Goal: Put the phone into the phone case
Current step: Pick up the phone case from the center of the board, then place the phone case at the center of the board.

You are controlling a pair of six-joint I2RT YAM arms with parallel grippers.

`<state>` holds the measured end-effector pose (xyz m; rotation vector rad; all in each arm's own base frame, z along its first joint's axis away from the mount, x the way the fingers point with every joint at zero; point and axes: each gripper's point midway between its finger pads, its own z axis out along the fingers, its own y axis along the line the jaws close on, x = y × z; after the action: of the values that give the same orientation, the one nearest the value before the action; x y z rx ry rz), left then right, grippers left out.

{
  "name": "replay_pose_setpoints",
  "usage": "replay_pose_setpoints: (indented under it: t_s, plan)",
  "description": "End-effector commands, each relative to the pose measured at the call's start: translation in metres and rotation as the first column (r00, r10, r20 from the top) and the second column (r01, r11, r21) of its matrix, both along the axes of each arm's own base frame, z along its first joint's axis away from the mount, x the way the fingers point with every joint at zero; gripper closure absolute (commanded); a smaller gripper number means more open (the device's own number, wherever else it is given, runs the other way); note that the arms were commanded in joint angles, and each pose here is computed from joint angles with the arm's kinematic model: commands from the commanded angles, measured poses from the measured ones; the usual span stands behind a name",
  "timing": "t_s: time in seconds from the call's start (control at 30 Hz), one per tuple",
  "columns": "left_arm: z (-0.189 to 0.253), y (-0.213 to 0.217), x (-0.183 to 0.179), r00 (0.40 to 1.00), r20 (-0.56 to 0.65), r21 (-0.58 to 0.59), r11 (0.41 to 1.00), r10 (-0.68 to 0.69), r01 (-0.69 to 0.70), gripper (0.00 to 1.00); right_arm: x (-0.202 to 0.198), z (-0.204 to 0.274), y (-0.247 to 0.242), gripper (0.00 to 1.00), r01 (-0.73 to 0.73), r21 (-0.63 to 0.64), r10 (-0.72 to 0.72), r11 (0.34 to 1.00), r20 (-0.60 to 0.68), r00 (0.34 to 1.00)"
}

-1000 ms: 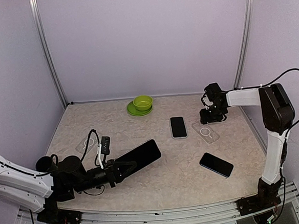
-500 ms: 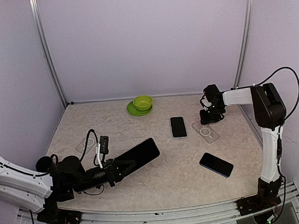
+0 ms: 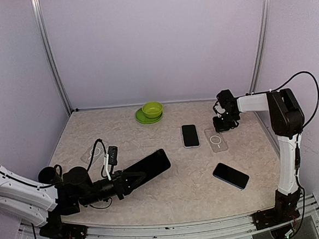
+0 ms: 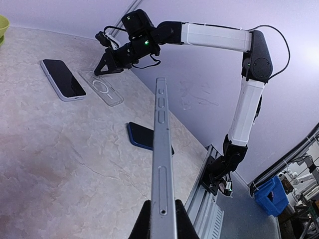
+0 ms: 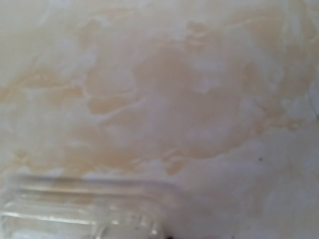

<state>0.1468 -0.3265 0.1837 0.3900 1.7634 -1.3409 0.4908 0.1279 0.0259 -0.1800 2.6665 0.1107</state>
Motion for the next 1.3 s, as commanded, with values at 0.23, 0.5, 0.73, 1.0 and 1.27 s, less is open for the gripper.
replay_pose_setpoints:
  t_s: [0.23,0.5,0.73,1.0,1.27]
  plan:
    - [0.020,0.005,0.006,0.999,0.013,-0.072,0.996,0.053,-0.052,1.00,-0.005,0.073,0.001,1.00,0.074,0.088,-0.083,0.993,0.101,0.991]
    - [0.018,0.025,0.015,0.990,-0.004,-0.091,0.986,0.142,-0.141,1.00,-0.053,0.122,0.043,1.00,0.019,0.269,-0.070,0.963,0.181,0.981]
    - [0.016,0.043,0.016,0.981,-0.019,-0.113,0.975,0.192,-0.192,1.00,-0.110,0.117,0.098,1.00,-0.018,0.318,-0.040,0.948,0.177,0.983]
    - [0.018,0.057,0.015,0.974,-0.025,-0.134,0.965,0.223,-0.225,1.00,-0.158,0.078,0.150,1.00,-0.040,0.318,0.001,0.947,0.122,0.993]
    - [0.018,0.057,0.014,0.974,-0.028,-0.128,0.965,0.227,-0.228,1.00,-0.164,0.035,0.173,1.00,-0.035,0.275,0.022,0.961,0.050,0.998]
